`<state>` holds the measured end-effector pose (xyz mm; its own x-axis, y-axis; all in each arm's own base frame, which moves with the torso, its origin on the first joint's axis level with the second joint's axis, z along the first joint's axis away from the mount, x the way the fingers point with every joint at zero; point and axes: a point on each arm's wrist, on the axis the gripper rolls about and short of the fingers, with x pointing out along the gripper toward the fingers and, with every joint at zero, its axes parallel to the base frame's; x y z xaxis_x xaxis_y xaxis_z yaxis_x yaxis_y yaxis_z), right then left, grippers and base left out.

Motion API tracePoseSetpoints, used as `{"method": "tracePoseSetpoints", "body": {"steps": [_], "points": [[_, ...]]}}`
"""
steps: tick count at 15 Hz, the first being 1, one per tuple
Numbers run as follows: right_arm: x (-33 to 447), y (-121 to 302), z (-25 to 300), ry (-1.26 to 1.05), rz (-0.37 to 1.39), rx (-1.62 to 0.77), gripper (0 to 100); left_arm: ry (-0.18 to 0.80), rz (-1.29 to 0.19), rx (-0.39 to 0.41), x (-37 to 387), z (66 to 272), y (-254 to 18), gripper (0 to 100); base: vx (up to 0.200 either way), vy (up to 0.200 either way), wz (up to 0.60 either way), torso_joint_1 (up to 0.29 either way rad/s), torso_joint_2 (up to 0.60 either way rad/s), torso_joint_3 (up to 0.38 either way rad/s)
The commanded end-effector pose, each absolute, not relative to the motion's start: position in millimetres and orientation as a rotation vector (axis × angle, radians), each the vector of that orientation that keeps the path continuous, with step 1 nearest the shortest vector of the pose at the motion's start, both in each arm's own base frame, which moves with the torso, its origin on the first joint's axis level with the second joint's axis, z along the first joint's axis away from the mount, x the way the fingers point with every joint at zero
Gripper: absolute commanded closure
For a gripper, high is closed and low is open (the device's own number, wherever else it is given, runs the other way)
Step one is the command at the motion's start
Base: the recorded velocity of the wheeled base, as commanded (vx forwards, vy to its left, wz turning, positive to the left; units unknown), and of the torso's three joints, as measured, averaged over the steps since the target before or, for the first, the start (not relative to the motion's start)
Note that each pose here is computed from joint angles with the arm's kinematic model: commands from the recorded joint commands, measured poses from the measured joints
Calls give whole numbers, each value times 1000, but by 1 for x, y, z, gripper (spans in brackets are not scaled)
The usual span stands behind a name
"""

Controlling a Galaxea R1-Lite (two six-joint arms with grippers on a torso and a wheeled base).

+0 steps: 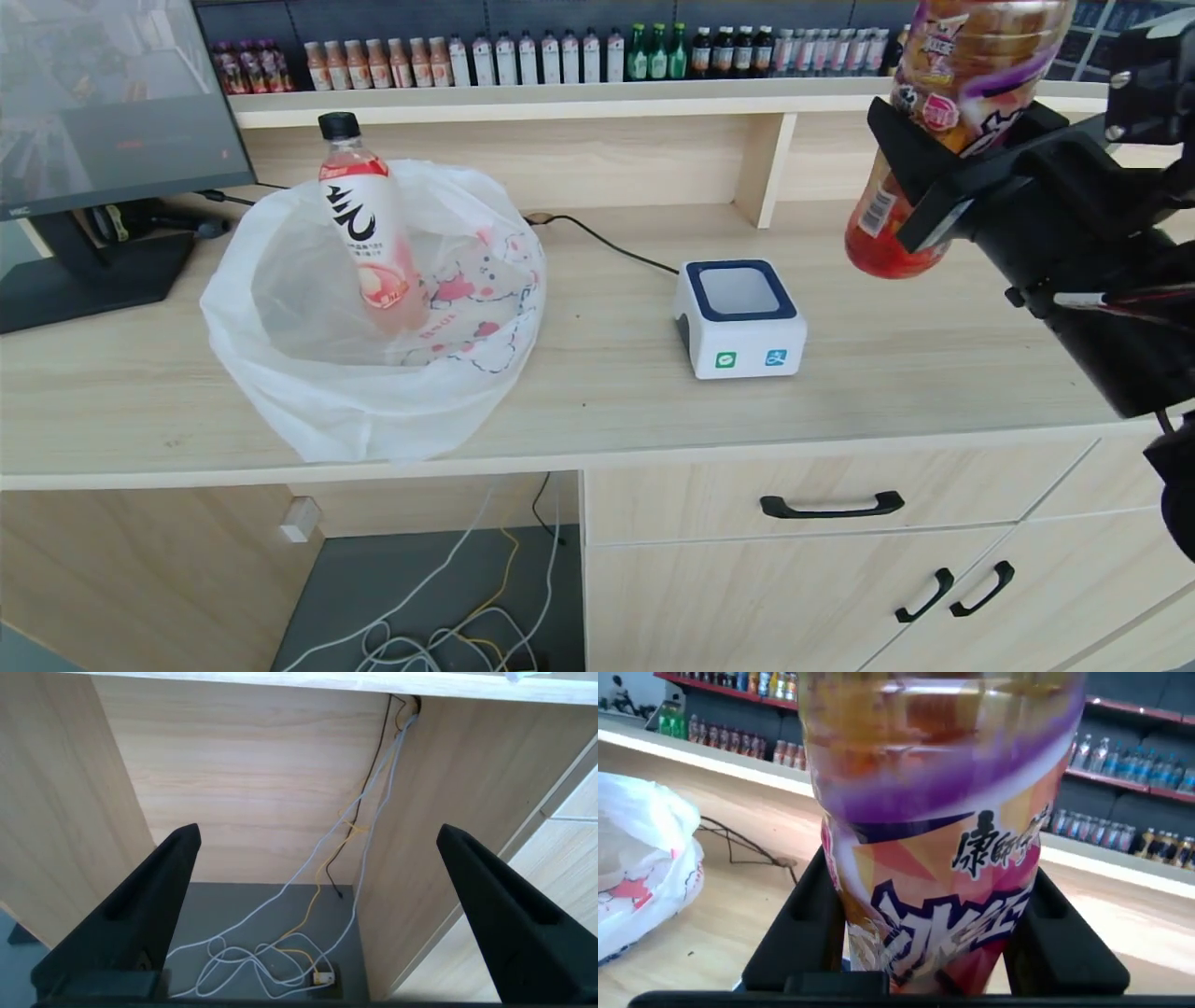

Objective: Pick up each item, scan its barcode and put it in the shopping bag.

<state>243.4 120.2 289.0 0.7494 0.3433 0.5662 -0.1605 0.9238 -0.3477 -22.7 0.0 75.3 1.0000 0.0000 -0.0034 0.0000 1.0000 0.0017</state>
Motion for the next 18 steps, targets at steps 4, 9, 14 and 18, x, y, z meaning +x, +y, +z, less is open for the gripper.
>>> {"method": "tracePoseSetpoints", "body": {"steps": [4, 9, 14, 18], "points": [[274, 143, 275, -712, 349, -530, 100, 3, 0, 2, -23, 75, 0, 0, 0, 0, 0, 0, 0, 0], [288, 161, 288, -758, 467, -674, 100, 3, 0, 0, -23, 75, 0, 0, 0, 0, 0, 0, 0, 0], [313, 163, 292, -827, 621, -898, 100, 3, 0, 0, -23, 75, 0, 0, 0, 0, 0, 0, 0, 0], [324, 161, 285, -856, 690, -959, 100, 3, 0, 0, -23, 75, 0, 0, 0, 0, 0, 0, 0, 0]]}}
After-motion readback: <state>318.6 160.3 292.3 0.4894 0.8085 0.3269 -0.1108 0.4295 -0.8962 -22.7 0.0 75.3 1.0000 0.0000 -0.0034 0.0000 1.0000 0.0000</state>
